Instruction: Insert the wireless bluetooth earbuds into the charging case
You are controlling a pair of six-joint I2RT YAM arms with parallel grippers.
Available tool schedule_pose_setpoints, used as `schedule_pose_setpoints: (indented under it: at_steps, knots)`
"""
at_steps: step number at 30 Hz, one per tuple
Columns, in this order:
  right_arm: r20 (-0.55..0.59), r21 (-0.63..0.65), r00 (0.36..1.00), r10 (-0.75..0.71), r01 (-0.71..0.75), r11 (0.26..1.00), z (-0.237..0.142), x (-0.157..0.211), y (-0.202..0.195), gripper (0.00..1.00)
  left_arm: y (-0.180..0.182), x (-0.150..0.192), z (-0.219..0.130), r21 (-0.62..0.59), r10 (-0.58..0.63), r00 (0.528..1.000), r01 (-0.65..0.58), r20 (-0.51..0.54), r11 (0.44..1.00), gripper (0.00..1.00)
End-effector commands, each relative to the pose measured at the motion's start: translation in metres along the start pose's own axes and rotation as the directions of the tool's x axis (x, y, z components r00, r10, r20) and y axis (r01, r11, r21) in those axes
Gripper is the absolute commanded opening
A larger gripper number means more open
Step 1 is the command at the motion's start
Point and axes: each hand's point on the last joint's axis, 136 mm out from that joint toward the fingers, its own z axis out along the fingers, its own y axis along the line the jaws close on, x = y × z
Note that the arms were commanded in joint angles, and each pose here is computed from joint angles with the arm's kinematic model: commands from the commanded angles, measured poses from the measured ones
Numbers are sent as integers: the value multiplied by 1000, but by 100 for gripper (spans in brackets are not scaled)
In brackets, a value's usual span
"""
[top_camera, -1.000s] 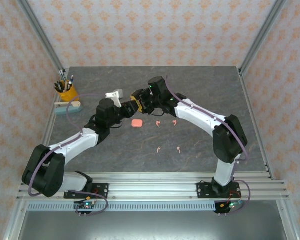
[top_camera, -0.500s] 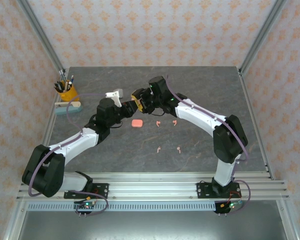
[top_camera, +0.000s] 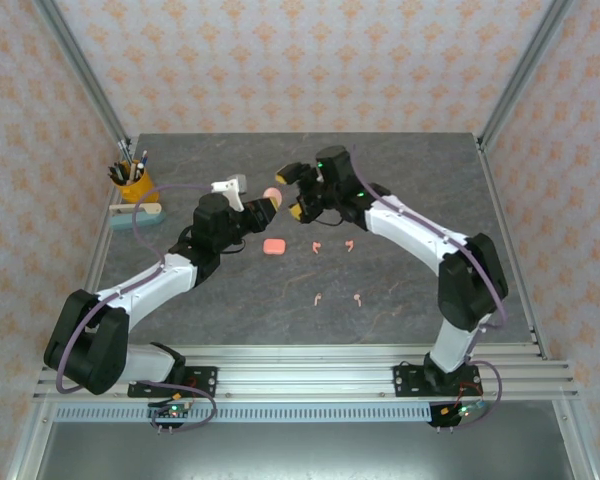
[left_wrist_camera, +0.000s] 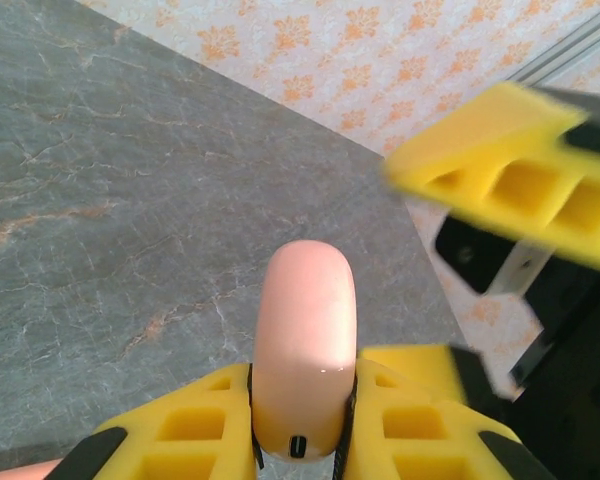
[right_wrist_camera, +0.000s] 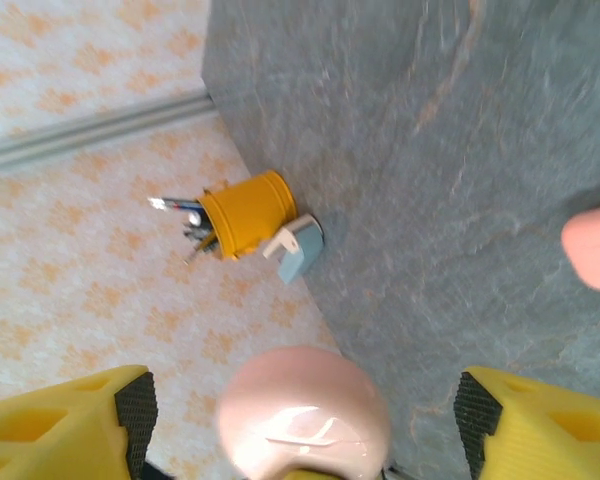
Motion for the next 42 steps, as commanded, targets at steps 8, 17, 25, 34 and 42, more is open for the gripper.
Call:
schedule_pose_setpoints:
  at_steps: [8,17,25,34,42]
  knots:
    - [100,-2,877,-469,472,882,-73,-33,-11,81,-18,13,-2,58,104,983,-97,-152,994,0]
    - [-23,-59,665,-747,745,665,-76,-1,-57,80,-37,21,0,171,153,946,-106,-285,980,0]
    - [-63,-139,632,-773,761,634,-69,11,-57,79,-47,21,-1,210,164,931,-98,-327,973,0]
    - [-70,-182,628,-775,756,629,-55,14,-43,77,-50,21,-3,218,166,928,-95,-333,971,0]
    - [-67,-182,641,-765,746,641,-38,8,-34,75,-51,22,-5,227,170,925,-95,-339,969,0]
